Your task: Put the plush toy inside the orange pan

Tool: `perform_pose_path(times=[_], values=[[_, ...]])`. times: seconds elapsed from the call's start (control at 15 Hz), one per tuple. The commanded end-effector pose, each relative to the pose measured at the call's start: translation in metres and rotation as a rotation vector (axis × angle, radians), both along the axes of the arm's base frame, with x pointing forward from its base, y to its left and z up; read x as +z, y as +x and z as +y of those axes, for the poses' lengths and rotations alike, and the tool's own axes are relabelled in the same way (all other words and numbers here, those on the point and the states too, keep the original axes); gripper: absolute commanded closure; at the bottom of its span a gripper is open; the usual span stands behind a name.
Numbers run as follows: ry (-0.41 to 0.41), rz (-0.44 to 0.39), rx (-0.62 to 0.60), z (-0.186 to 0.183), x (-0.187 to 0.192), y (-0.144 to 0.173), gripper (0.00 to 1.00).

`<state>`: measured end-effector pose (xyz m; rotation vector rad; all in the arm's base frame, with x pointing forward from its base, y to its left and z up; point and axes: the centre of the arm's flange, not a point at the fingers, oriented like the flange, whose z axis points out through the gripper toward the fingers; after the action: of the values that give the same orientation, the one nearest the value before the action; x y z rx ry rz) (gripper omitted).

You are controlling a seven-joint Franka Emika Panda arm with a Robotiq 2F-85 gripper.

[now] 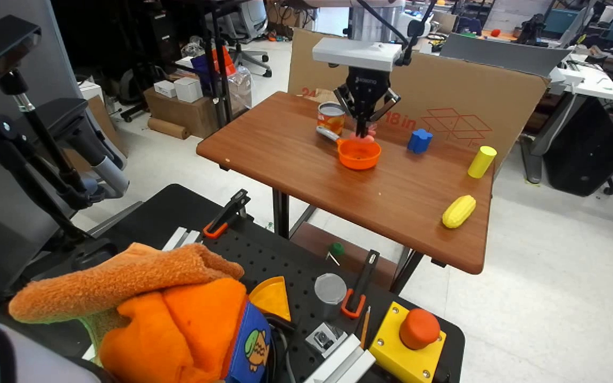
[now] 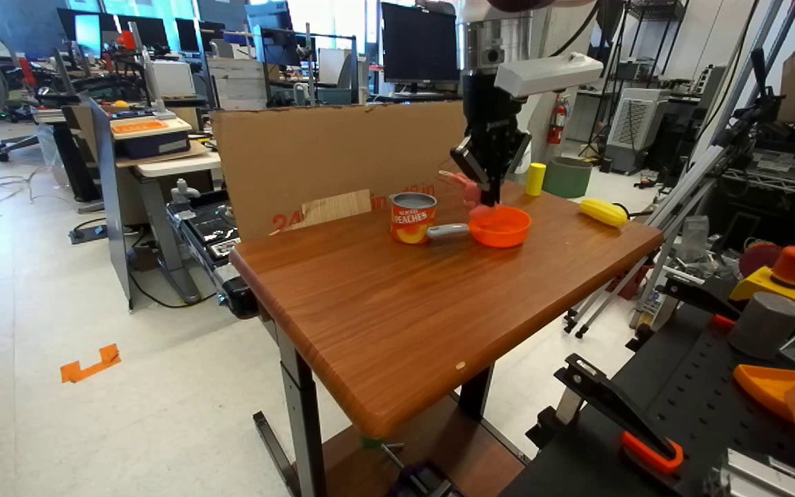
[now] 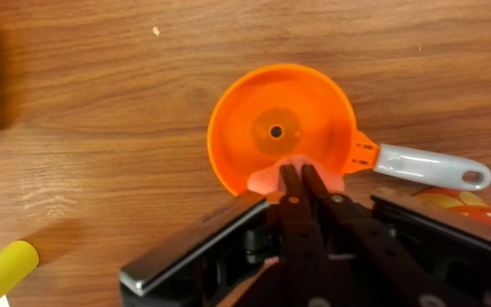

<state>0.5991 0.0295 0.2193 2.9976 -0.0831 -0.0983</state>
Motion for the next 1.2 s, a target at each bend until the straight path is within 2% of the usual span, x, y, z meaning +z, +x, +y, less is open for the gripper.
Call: perform_pose_path(times=[0.0,0.07,0.13,0.2,0.53,0.8,0.87,1.0,1.07,1.13], values=[[-0.034,0.039,-0.044,-0.007,-0.01,-0.006,0.99],[-0.034,0.049,-0.049,-0.008,-0.014,-0.008,0.99],[-0.027,0.066,-0.053,-0.009,-0.018,-0.008,0.7],[-0.025,0.082,-0.058,-0.01,-0.022,-0.01,0.69],[-0.007,0.088,-0.038,-0.007,-0.014,-0.03,0.34],[0.024,0.035,0.027,-0.008,0.018,-0.078,0.05],[0.032,0.023,0.039,-0.007,0.028,-0.089,0.0],[0.098,-0.006,0.029,-0.006,0.049,-0.113,0.0],[0.032,0.034,0.017,-0.003,0.018,-0.073,0.0],[0.052,0.024,0.017,-0.002,0.028,-0.084,0.0]])
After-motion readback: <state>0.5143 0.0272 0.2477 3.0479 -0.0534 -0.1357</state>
